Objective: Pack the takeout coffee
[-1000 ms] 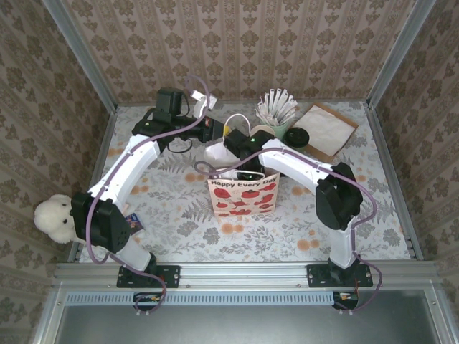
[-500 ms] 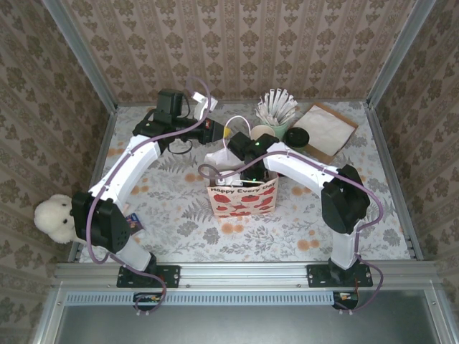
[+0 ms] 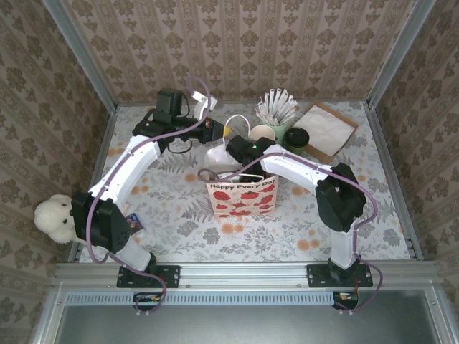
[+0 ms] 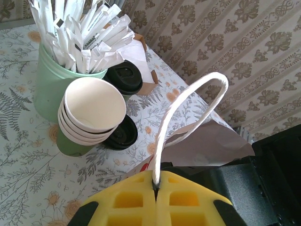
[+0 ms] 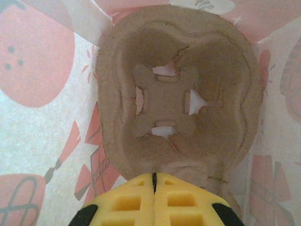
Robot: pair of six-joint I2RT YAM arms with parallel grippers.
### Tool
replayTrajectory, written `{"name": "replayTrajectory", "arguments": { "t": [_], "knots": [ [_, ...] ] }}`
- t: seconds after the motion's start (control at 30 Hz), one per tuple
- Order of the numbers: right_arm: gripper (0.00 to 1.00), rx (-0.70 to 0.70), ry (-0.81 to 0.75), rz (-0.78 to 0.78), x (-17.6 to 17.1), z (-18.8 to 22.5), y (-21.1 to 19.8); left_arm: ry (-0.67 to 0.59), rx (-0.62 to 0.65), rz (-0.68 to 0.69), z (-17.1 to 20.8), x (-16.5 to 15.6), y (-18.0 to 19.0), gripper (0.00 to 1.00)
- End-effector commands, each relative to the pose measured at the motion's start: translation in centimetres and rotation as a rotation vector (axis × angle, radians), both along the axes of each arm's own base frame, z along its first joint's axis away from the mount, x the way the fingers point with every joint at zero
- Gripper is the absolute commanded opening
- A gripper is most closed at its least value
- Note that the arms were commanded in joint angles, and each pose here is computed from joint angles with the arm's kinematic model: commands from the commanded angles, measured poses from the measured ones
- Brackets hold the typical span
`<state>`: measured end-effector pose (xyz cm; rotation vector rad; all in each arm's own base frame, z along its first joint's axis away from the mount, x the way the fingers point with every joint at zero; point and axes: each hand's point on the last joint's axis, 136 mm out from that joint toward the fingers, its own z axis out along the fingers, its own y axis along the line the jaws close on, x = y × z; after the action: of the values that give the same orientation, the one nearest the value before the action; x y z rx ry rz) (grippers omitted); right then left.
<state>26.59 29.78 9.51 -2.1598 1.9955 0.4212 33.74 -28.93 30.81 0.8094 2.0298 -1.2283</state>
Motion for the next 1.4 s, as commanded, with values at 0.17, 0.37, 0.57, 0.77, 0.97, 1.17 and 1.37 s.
{"name": "replayTrajectory", "arguments": {
  "t": [0.17, 0.37, 0.57, 0.77, 0.97, 1.17, 1.37],
  "knots": [
    [0.0, 0.124, -0.011, 0.041, -1.6, 3.7, 1.1, -0.041, -0.01, -0.016, 1.3, -1.0, 0.3, 0.0],
    [0.0, 0.124, -0.017, 0.056, -2.3, 4.1, 0.7, -0.038, -0.012, 0.0, 1.3, -0.6, 0.2, 0.0],
    [0.0, 0.082, -0.034, 0.083, -2.4, 1.7, 0.4, -0.06, -0.022, 0.002, 1.7, -0.8, 0.3, 0.0],
    [0.0, 0.073, -0.052, 0.08, -1.6, 0.3, 0.8, -0.066, -0.033, -0.006, 1.6, -1.0, 0.2, 0.0],
    [0.0, 0.01, -0.055, 0.087, -1.6, -1.7, 0.4, -0.076, -0.028, -0.016, 1.7, -1.2, 0.2, 0.0],
    [0.0, 0.089, -0.028, 0.079, -2.6, 1.0, 0.8, -0.087, -0.003, -0.016, 1.7, -1.6, 0.6, 0.0],
    [0.0, 0.12, 0.025, 0.021, -3.5, 1.3, 1.6, -0.093, -0.024, 0.002, 2.0, -1.5, 0.6, 0.0]
  ]
}}
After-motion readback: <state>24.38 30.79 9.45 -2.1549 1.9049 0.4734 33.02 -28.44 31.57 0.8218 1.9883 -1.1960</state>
